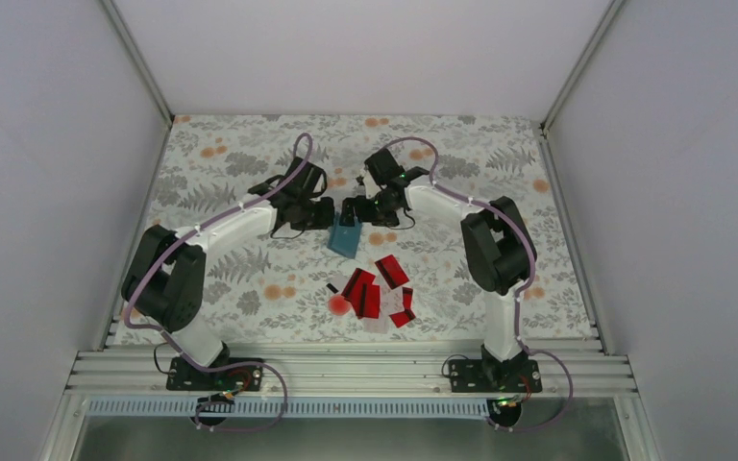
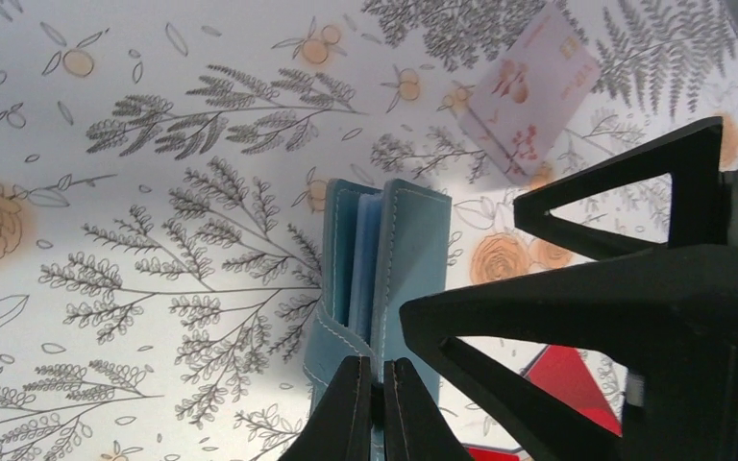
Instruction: Put the credit cards into the card holder
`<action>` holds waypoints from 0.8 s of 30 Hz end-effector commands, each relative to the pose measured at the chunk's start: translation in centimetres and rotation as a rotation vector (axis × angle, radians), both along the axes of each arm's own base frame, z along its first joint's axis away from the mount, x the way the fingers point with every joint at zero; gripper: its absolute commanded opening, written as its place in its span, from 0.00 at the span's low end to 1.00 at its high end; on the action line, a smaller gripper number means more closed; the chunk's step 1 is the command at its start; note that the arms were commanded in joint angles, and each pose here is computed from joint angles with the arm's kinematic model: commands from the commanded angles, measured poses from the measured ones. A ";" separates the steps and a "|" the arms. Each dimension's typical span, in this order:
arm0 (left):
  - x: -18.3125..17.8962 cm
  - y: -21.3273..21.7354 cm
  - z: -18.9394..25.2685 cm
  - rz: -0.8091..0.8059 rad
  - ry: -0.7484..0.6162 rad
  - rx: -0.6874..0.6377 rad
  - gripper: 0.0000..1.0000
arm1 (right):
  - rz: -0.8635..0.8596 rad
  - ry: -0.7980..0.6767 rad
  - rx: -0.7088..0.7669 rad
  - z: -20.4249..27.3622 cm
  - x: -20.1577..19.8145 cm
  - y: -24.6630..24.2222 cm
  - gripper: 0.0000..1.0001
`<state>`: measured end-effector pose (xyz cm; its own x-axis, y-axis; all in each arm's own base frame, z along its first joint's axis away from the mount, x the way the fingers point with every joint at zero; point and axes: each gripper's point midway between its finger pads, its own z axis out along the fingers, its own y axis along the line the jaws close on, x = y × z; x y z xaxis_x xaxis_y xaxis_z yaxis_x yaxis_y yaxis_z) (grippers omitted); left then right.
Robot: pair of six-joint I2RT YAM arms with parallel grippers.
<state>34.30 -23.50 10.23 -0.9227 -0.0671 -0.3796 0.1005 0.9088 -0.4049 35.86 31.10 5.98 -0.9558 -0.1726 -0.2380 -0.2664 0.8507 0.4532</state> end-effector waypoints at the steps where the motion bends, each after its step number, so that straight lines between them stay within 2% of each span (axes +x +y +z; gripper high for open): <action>1: 1.1 -1.1 3.6 0.003 -0.067 -0.085 0.02 | -0.033 0.002 -0.012 1.1 0.7 0.4 0.99; 6: 1.2 -1.1 4.2 0.009 -0.074 -0.091 0.02 | -0.020 0.023 0.048 2.1 0.6 1.6 0.99; 11: 1.2 -1.1 4.8 0.017 -0.083 -0.101 0.02 | -0.055 0.034 -0.008 1.1 0.7 0.7 0.97; 14: 1.2 -1.2 4.9 0.018 -0.085 -0.104 0.02 | -0.059 0.050 -0.016 0.6 0.3 0.4 0.92; 24: 1.2 -1.2 4.7 0.018 -0.081 -0.101 0.02 | -0.061 0.055 -0.029 0.1 -0.4 -0.2 0.60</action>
<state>34.79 -24.15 12.87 -0.9075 -0.1050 -0.4068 0.1015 0.8848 -0.4549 36.11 31.22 6.56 -0.9750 -0.1149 -0.1901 -0.1918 0.8671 0.4597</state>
